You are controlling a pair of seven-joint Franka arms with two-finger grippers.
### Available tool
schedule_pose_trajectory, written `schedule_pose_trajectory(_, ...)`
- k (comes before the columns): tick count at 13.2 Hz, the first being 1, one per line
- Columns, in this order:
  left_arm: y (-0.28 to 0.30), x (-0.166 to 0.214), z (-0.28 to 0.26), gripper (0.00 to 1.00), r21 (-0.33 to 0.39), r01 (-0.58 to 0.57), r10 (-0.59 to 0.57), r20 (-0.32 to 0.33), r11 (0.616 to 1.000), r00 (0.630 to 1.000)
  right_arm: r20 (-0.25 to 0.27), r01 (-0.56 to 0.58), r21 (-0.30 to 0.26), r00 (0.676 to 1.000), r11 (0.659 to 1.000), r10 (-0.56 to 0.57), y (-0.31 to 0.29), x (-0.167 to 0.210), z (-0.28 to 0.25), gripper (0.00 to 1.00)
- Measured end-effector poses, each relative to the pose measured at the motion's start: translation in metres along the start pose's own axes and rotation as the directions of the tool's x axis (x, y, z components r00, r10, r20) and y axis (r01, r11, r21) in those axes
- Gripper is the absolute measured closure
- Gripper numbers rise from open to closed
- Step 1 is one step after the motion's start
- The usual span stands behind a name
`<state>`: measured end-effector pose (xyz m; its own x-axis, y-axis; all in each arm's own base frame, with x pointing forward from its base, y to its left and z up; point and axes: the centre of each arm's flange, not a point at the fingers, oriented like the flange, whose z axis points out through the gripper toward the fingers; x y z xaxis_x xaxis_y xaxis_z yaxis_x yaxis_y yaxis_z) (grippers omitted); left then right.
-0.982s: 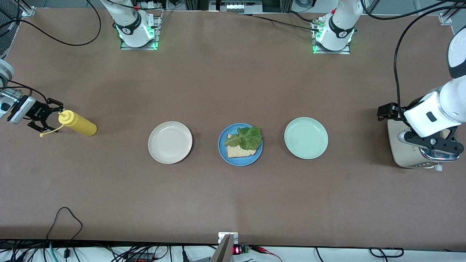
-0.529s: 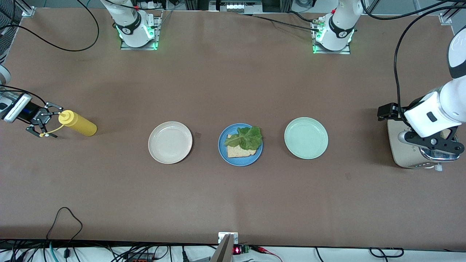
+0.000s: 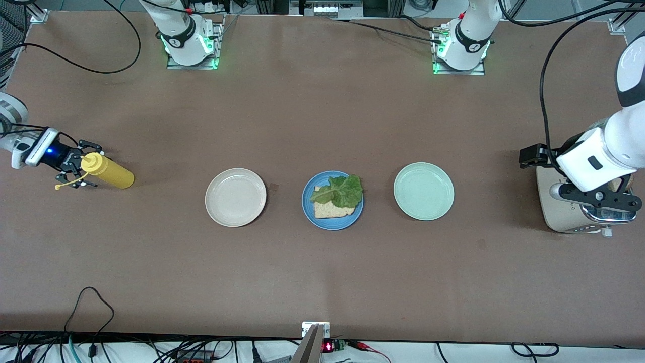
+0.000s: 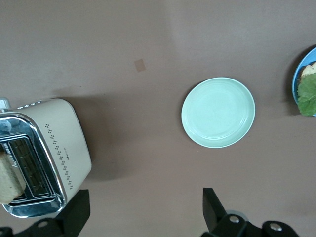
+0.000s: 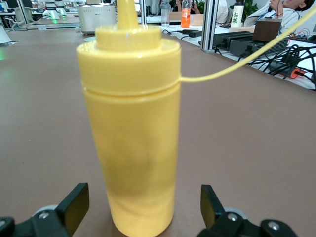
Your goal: Make sandwich in blue plate with both arms
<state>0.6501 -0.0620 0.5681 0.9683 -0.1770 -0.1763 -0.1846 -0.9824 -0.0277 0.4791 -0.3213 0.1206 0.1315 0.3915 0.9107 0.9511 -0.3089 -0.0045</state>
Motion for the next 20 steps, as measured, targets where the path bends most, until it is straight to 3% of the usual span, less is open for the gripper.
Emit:
schedule_pose_trajectory(5,0.002,-0.005,-0.007,0.0,0.004,0.013,-0.013,-0.002,1.0,1.0,-0.068,0.017,0.059,0.998,0.998,-0.013,0.005,0.005,0.049,0.0)
schedule_pose_trajectory(8,0.001,-0.005,-0.007,0.0,0.004,0.014,-0.014,-0.001,1.0,1.0,-0.084,0.022,0.082,0.996,0.996,-0.015,0.007,0.008,0.068,0.0)
schedule_pose_trajectory(9,0.001,-0.005,-0.007,0.0,0.004,0.014,-0.014,0.0,1.0,1.0,-0.084,0.025,0.087,0.996,0.996,-0.018,0.007,0.01,0.072,0.08)
schedule_pose_trajectory(10,0.001,-0.005,-0.007,0.0,0.004,0.015,-0.015,0.0,1.0,1.0,-0.083,0.028,0.091,0.996,0.995,-0.02,0.008,0.011,0.074,0.08)
schedule_pose_trajectory(13,0.001,-0.005,-0.007,0.0,0.004,0.015,-0.015,0.0,1.0,1.0,-0.074,0.04,0.099,0.997,0.994,-0.033,0.013,0.016,0.08,0.39)
schedule_pose_trajectory(14,0.001,-0.005,-0.006,0.0,0.004,0.015,-0.015,0.0,1.0,1.0,-0.066,0.05,0.105,0.997,0.993,-0.044,0.016,0.02,0.085,0.39)
schedule_pose_trajectory(16,-0.002,-0.006,-0.006,0.0,0.003,0.02,-0.02,0.003,1.0,1.0,-0.018,0.104,0.13,0.995,0.986,-0.102,0.034,0.046,0.102,0.39)
schedule_pose_trajectory(20,-0.009,-0.007,-0.005,0.0,0.002,0.031,-0.031,0.007,1.0,0.999,0.218,0.157,0.207,0.955,0.966,-0.202,0.074,0.163,0.13,0.42)
